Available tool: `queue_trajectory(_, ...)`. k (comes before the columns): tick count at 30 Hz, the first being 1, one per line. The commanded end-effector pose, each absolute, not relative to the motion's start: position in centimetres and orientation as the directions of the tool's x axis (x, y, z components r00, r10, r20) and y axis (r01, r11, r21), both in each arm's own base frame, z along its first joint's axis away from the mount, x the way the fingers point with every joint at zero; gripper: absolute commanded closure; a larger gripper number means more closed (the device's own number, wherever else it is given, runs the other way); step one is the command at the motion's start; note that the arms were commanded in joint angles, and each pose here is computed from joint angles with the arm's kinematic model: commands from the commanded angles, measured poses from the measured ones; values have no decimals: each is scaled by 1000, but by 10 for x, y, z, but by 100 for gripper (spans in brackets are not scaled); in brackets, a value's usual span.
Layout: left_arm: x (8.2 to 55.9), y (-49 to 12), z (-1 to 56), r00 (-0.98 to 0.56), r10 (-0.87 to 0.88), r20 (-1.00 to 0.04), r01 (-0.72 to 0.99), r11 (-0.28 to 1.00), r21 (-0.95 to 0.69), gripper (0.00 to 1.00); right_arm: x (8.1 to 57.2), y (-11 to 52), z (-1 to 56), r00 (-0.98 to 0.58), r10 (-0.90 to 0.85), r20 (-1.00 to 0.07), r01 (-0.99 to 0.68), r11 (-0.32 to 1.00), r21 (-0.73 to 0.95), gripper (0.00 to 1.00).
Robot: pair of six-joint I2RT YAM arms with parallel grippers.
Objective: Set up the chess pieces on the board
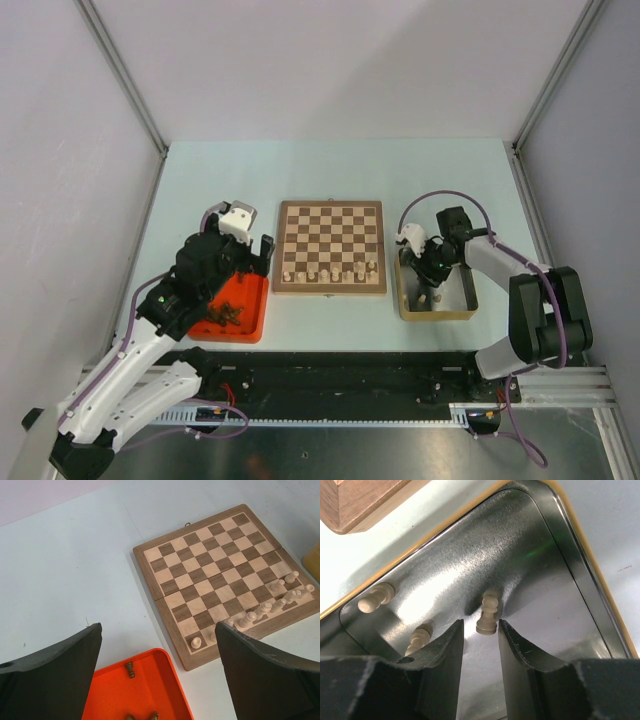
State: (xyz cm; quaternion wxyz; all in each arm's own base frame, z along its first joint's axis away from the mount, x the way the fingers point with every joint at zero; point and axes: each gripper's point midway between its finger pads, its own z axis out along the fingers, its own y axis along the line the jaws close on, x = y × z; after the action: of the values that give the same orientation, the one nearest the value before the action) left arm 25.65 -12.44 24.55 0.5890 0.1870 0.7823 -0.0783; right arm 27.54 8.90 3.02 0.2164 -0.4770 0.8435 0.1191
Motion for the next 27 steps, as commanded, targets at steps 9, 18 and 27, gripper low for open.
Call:
queue_trajectory(9, 258, -123, 259, -178, 198, -964, 386, 915, 117, 0, 277, 90, 21, -466, -766, -443, -852, 523, -8, 79)
queue_trajectory(18, 256, -128, 263, -171, 180, -969, 411, 906, 96, 0, 275, 92, 34, -467, -742, -480, -852, 524, 20, 99)
queue_trajectory(27, 250, -147, 266, -184, 128, -975, 490, 871, 22, 0, 273, 100, 66, -419, -691, -589, -862, 507, 18, 100)
